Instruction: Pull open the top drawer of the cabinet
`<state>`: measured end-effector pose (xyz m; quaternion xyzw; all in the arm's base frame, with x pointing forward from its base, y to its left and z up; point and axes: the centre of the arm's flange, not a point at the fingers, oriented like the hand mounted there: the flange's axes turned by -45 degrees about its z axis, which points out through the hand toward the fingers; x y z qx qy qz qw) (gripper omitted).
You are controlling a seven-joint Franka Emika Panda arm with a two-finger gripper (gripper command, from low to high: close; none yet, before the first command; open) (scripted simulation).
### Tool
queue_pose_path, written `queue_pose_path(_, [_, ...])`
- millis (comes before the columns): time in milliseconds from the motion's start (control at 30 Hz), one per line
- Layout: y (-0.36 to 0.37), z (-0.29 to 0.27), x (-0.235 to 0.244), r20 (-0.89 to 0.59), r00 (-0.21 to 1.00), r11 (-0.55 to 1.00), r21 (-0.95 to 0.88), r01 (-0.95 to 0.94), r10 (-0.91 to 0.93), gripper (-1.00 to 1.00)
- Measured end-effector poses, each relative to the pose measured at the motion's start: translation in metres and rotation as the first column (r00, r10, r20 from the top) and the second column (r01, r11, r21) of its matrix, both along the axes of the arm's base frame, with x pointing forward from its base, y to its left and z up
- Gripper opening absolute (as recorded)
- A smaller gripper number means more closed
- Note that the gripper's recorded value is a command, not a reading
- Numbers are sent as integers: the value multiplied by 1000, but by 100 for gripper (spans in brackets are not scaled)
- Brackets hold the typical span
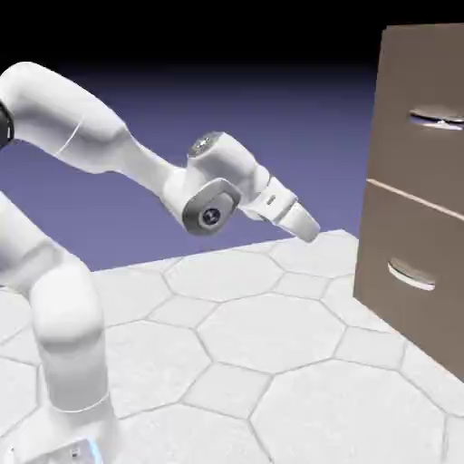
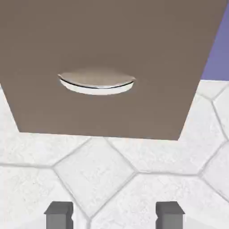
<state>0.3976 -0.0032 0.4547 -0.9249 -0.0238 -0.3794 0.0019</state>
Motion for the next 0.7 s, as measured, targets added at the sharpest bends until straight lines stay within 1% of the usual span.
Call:
queue_pose_path(367, [-74, -59, 65, -152, 988, 996, 87, -1, 15, 0])
queue_pose_path(700, [-137, -117, 103, -218, 976, 999, 47, -3, 13, 0])
